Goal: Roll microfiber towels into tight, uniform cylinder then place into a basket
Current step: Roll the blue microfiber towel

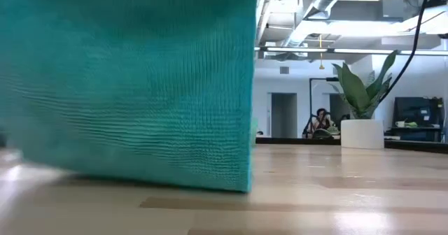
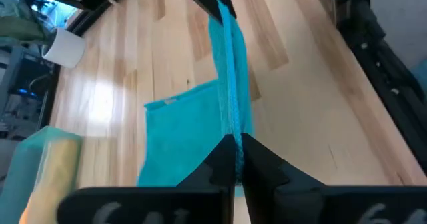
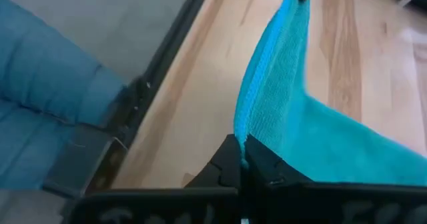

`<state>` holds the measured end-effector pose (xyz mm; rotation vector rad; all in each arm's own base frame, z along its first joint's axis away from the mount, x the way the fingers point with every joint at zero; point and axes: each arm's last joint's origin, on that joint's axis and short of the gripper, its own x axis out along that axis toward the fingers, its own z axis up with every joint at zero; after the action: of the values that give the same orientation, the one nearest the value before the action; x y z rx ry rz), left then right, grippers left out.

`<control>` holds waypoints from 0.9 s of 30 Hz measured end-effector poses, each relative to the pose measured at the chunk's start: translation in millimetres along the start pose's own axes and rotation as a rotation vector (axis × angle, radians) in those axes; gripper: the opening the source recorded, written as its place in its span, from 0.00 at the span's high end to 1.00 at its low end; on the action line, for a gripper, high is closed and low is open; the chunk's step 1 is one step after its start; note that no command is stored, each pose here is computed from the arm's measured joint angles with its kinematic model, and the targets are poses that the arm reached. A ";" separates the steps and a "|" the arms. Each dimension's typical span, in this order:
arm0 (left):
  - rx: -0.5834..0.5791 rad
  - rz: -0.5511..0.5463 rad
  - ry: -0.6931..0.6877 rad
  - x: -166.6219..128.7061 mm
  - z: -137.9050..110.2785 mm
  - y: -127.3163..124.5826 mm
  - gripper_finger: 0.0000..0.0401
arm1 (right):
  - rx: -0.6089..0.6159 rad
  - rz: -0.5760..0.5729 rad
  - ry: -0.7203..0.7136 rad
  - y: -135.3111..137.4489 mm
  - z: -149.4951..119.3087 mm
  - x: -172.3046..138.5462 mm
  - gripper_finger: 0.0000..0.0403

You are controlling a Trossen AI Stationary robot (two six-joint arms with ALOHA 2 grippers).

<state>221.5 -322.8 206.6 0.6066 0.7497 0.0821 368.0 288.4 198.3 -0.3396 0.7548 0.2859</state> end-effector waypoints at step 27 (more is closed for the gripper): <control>-0.261 0.277 0.352 82.3 -55.5 57.8 0.99 | 0.283 -0.449 0.137 -66.6 -44.0 30.4 0.96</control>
<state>253.6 -224.9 155.9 0.4463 0.9723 0.5453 386.7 214.4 160.0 -0.2526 0.8193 -0.2684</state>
